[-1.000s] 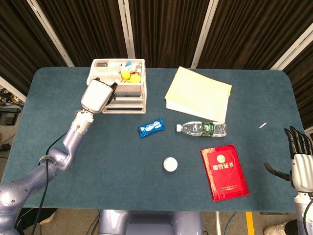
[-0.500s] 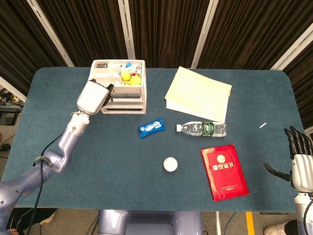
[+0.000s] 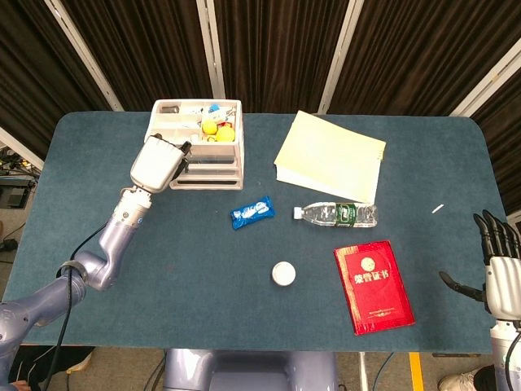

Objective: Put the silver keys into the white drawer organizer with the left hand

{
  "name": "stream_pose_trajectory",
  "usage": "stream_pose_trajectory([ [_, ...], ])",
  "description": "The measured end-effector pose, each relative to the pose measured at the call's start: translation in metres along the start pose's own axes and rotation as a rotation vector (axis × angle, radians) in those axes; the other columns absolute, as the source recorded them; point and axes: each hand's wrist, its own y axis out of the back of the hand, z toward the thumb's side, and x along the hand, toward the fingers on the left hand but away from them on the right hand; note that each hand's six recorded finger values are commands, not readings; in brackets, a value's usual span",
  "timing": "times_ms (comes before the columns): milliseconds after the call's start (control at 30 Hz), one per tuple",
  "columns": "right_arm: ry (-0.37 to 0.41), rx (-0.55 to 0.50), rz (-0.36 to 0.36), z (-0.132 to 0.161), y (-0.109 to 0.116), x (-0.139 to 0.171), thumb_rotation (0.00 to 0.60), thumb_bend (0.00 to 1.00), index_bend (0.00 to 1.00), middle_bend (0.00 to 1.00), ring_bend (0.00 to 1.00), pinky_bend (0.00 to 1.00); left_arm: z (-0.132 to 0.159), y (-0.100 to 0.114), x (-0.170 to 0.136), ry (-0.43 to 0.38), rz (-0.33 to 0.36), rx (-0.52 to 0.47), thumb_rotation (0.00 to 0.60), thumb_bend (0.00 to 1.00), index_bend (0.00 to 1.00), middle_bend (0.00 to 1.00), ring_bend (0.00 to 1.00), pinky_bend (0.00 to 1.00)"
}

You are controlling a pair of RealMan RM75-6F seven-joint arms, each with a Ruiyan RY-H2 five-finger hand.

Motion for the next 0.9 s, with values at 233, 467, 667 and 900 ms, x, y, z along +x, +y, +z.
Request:
stream_pose_trajectory([
  [233,0.001,-0.004,0.000,0.0002,0.0004,-0.0002,0.600,0.05,0.00,0.00,0.00,0.00,0.0021,0.0023,0.0026,0.000,0.003,0.005,0.600,0.38,0.54,0.99,0.88,0.75],
  [467,0.000,-0.009,-0.004,0.0009,0.0012,-0.0006,0.600,0.05,0.00,0.00,0.00,0.00,0.0027,0.0042,0.0048,0.008,0.007,0.017,0.600,0.37,0.53,0.99,0.87,0.75],
  [667,-0.001,-0.012,-0.008,0.0009,0.0019,-0.0008,0.600,0.05,0.00,0.00,0.00,0.00,0.0064,0.0063,0.0073,0.006,0.011,0.021,0.600,0.34,0.52,0.99,0.87,0.75],
  [900,-0.001,-0.016,-0.010,0.0010,0.0024,-0.0010,0.600,0.05,0.00,0.00,0.00,0.00,0.0057,0.0053,0.0073,0.012,0.004,0.037,0.600,0.33,0.52,0.99,0.87,0.75],
])
